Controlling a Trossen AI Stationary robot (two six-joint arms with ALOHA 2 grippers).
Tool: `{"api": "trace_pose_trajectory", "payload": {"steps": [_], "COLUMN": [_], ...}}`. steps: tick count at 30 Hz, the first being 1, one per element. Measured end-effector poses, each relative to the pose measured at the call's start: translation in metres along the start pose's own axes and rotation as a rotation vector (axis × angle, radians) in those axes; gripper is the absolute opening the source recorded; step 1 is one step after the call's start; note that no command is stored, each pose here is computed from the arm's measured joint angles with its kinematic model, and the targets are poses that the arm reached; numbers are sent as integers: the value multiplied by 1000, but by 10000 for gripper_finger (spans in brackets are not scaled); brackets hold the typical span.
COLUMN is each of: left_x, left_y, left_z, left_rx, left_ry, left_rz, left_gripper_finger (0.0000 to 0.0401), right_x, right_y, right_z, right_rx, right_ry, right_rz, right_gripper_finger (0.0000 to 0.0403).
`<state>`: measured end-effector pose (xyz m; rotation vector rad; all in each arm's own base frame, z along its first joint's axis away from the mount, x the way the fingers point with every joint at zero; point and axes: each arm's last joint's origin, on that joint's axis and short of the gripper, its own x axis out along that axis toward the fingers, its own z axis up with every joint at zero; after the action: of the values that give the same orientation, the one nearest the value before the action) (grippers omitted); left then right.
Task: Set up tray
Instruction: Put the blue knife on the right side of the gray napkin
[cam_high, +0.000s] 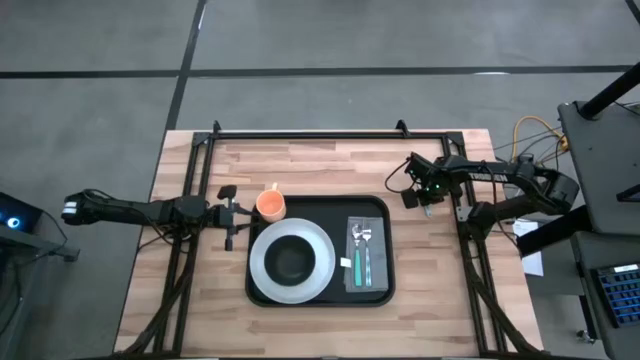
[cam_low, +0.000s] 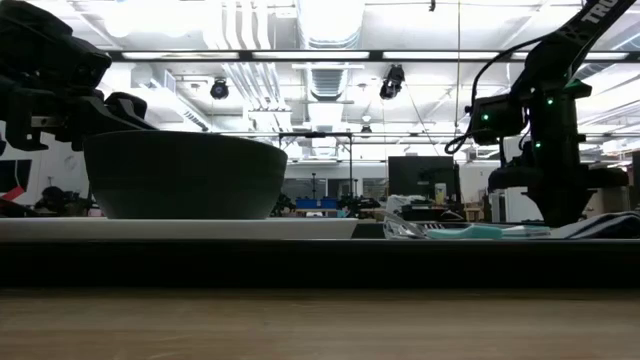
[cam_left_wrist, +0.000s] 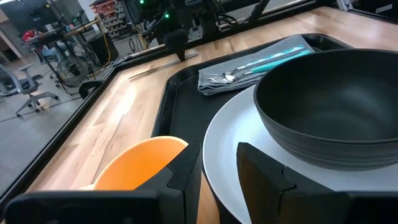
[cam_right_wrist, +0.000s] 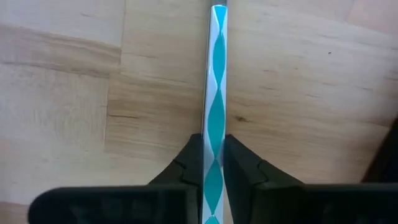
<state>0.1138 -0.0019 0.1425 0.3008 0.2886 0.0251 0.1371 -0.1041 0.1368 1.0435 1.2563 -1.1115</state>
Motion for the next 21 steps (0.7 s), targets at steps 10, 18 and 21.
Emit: {"api": "trace_pose_trajectory", "payload": {"steps": [10,18,21], "left_x": [0,0,0], "left_y": [0,0,0], "left_z": [0,0,0], "left_rx": [0,0,0], "left_ry": [0,0,0], "left_rz": [0,0,0], "left_gripper_finger": [84,84,84], "right_x": [-6,-24,-31], "right_y": [17,48,58], "right_z": [-13,-33,-42], "right_rx": [81,129,148], "right_ry": [-45,-58,-57], "right_rz": [31,115,144], "right_gripper_finger": [24,24,24]}}
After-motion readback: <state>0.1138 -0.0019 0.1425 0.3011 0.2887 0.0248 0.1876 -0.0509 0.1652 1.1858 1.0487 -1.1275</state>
